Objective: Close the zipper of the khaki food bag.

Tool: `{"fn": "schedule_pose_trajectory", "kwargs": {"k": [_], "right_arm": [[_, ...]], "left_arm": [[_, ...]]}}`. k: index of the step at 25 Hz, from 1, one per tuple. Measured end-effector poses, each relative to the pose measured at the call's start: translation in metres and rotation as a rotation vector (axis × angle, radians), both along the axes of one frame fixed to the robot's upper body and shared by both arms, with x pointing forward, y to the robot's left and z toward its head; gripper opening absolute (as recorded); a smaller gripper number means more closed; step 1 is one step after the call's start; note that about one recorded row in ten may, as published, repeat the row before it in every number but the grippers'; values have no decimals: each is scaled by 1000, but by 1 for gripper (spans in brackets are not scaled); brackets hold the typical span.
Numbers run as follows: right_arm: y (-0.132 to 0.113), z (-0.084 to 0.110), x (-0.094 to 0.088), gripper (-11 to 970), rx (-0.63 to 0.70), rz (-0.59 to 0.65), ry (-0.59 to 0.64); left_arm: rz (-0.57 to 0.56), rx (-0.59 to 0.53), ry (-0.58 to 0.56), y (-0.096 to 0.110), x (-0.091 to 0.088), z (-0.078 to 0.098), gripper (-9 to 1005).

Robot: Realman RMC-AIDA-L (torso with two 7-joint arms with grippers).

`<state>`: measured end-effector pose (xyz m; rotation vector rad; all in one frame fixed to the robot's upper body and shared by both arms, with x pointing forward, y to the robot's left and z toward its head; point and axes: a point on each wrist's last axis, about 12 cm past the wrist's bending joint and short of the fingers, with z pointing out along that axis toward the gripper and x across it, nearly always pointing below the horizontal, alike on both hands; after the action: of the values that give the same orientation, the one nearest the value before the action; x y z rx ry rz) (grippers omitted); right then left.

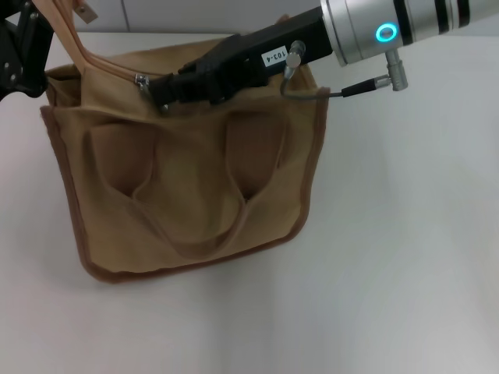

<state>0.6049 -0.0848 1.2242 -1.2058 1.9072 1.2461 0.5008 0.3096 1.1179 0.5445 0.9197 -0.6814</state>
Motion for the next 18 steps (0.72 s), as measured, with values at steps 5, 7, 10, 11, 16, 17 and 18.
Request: {"fn": "schedule_pose_trajectory", "kwargs": {"k": [5,7,10,11,16,17,18], "right_arm": [[1,3,-1,21,-4,17,15],[1,3,-1,10,-9,23,17],[0,3,-2,-1,-9,25,7],[-2,2,-3,-1,-10,23,-11],[-9,-1,-2,-1,-25,-3,-34],[-9,-1,-2,-1,-25,-3,-34],[-11,0,0,-1,-18,-14,-35]], "left_arm": [[-1,-1,-1,0,0,0,27],[-1,-2,-1,0,0,0,27],[-1,-2,-1,0,0,0,27],[0,-2,-1,0,0,0,27],[5,1,-2,0,0,0,27],[5,1,-2,0,0,0,27],[6,1,-3,0,0,0,27]]}}
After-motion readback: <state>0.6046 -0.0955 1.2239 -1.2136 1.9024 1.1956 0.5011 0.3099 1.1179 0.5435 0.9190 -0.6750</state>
